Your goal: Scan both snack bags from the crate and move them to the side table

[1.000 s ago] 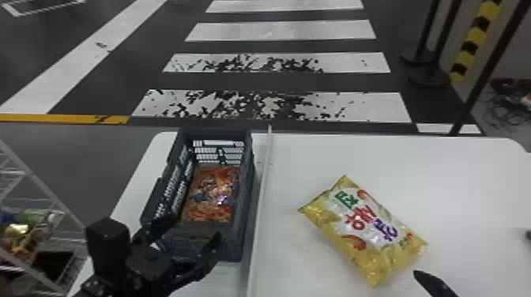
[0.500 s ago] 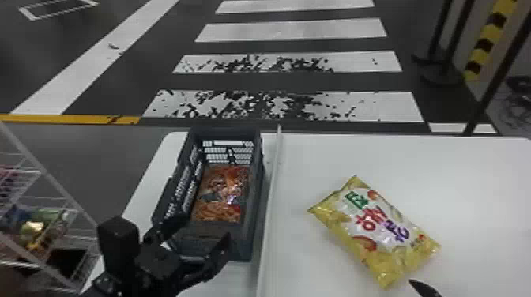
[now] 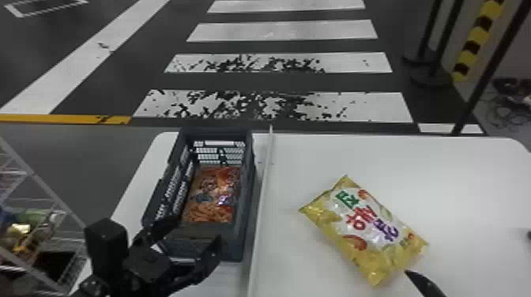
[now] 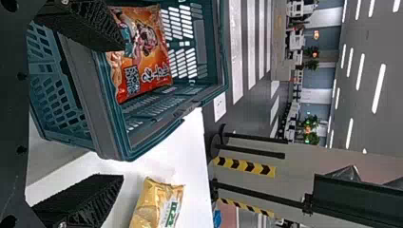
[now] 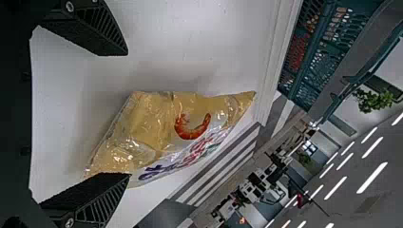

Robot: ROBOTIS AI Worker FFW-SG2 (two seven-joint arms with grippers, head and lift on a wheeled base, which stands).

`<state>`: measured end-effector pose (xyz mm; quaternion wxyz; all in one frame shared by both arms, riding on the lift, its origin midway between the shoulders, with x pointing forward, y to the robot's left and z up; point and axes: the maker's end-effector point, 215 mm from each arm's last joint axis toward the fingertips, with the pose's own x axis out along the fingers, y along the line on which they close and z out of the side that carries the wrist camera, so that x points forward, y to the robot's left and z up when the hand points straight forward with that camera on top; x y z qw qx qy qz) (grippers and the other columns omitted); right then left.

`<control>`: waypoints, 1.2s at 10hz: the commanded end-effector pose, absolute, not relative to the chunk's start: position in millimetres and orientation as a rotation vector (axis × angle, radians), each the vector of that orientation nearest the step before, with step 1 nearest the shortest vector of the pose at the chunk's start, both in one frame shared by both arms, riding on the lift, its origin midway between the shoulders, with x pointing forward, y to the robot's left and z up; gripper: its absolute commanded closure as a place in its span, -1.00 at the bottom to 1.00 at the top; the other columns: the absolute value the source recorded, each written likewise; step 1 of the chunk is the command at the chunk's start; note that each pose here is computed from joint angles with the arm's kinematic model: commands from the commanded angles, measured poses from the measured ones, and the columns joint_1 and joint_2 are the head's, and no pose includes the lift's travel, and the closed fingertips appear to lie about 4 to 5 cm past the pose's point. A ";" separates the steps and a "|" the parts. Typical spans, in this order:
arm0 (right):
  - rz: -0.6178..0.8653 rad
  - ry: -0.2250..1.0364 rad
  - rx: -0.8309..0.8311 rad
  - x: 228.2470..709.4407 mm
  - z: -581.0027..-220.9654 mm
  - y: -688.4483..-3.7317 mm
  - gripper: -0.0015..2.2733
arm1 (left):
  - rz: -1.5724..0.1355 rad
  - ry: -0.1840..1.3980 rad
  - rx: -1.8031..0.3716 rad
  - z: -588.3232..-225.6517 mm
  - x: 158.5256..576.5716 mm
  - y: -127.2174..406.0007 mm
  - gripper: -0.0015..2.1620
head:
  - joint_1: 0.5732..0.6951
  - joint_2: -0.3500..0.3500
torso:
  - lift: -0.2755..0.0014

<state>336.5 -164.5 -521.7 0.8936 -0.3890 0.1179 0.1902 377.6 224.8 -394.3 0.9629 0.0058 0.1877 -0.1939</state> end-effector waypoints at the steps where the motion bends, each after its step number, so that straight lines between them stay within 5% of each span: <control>1: 0.389 0.255 -0.831 345.0 -527.2 -168.6 -0.93 | -0.398 0.381 0.007 -395.0 376.8 222.7 -0.97 | 1.00 0.29 | 0.30; 10: 0.346 0.247 -0.926 383.4 -527.8 -174.6 -0.81 | -0.407 0.390 0.004 -399.7 374.3 221.1 -0.97 | 1.00 0.21 | 0.30; 12: 0.349 0.258 -0.951 386.1 -531.4 -174.3 -0.21 | -0.408 0.394 0.004 -401.3 373.7 221.3 -0.97 | 1.00 0.20 | 0.30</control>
